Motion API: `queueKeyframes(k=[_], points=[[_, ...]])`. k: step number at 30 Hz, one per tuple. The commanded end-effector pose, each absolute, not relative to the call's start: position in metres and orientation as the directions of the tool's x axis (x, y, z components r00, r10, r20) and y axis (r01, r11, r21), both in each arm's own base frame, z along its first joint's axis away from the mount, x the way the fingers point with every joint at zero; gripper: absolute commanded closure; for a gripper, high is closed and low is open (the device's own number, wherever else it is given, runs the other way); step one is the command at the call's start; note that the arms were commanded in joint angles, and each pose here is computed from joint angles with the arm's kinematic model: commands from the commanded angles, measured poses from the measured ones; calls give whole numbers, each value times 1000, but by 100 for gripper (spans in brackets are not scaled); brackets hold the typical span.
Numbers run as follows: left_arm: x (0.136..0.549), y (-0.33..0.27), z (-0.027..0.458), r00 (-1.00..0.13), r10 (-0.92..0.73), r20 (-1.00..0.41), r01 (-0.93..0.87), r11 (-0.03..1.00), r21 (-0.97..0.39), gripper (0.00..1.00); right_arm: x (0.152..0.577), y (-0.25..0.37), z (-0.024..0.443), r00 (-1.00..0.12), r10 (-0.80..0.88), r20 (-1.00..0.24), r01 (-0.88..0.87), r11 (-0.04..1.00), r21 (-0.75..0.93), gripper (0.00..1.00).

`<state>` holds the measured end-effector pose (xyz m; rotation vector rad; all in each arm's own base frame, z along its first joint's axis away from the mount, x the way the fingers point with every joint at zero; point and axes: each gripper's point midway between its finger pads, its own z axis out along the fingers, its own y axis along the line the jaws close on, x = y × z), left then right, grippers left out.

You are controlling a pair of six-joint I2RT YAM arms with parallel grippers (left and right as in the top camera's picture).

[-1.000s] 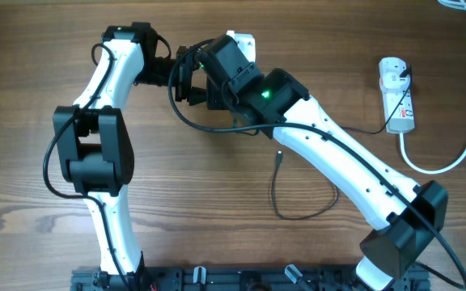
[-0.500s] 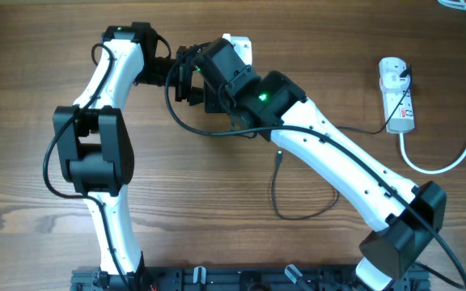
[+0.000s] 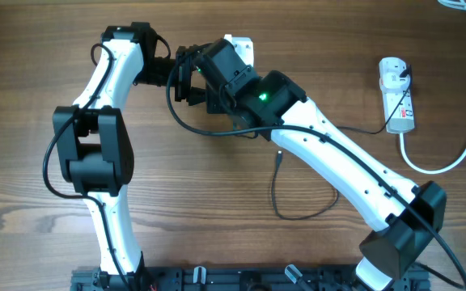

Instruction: Plug charger to phone and switch on socket

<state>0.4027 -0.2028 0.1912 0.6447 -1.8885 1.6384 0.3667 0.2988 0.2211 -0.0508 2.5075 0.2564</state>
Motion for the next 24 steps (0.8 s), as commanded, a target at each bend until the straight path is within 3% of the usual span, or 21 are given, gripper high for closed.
queueKeyframes(k=[1, 8, 11, 15, 19, 20, 21, 24], points=[[399, -205, 215, -758, 25, 652, -646, 109, -755, 30, 367, 305, 226, -808, 24, -588, -102, 978, 181, 94], [400, -205, 219, -757, 39, 652, -647, 88, -757, 25, 366, 304, 225, -815, 68, -576, -65, 976, 207, 95], [400, -205, 219, -757, 39, 652, -647, 88, -757, 0, 369, 301, 227, -807, 159, -569, 18, 970, 244, 96], [400, -205, 218, -765, 36, 643, -638, 93, -764, 0, 375, 288, 235, -761, 391, -518, 213, 905, 369, 96], [398, -210, 213, -775, 34, 631, -623, 121, -772, 0, 381, 273, 250, -636, 671, -381, 441, 721, 534, 96], [397, -211, 214, -775, 37, 631, -623, 123, -772, 12, 380, 271, 255, -570, 762, -307, 517, 623, 588, 96], [397, -212, 214, -775, 37, 631, -623, 124, -772, 16, 379, 271, 257, -526, 814, -247, 564, 551, 616, 96], [397, -212, 214, -773, 37, 634, -626, 124, -770, 14, 373, 280, 255, -413, 910, -41, 684, 340, 646, 96]])
